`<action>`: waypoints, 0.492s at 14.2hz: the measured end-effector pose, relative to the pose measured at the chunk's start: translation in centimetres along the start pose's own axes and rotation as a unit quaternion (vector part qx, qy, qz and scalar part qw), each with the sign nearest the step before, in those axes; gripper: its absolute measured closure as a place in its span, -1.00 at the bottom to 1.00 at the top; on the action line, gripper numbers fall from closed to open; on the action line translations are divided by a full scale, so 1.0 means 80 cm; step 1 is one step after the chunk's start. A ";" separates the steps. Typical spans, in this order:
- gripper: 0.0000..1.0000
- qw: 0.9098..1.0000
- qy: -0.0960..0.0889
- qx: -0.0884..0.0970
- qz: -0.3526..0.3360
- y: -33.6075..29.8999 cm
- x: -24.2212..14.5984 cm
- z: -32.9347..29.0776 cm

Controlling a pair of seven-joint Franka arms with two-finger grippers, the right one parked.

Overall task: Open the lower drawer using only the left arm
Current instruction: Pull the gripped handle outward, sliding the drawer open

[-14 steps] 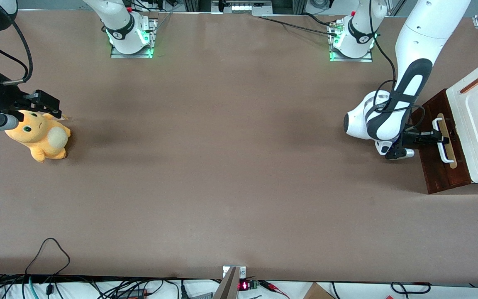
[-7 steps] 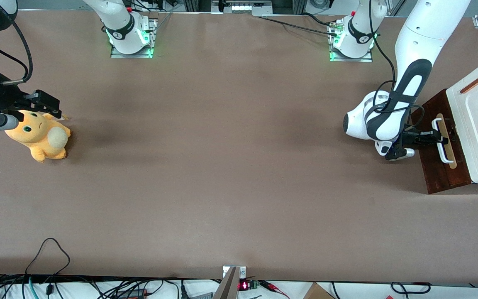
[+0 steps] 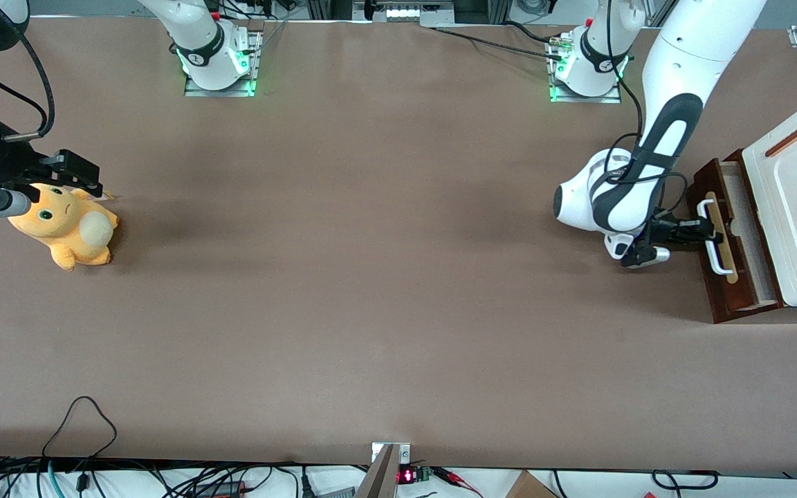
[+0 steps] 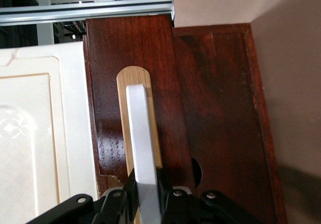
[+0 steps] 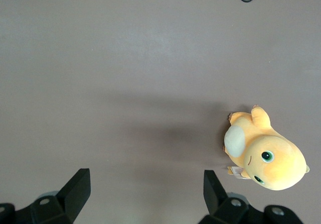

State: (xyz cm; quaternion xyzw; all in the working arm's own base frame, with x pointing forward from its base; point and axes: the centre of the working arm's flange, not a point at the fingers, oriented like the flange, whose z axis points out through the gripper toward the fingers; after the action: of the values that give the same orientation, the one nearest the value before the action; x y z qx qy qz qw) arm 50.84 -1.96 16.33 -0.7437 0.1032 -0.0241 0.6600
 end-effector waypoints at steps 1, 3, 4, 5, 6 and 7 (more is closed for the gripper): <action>0.64 1.000 0.003 -0.004 0.000 -0.001 0.001 -0.009; 0.64 1.000 0.006 -0.012 0.002 -0.002 0.005 -0.027; 0.64 1.000 0.008 -0.015 0.002 -0.002 0.007 -0.034; 0.64 1.000 0.009 -0.016 0.003 -0.002 0.007 -0.038; 0.64 1.000 0.010 -0.016 0.003 -0.002 0.007 -0.039; 0.64 1.000 0.010 -0.016 0.003 -0.002 0.007 -0.039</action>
State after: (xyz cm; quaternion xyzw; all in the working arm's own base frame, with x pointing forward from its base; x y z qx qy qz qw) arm 50.88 -5.13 16.83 -0.7536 0.1126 -0.0276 0.6470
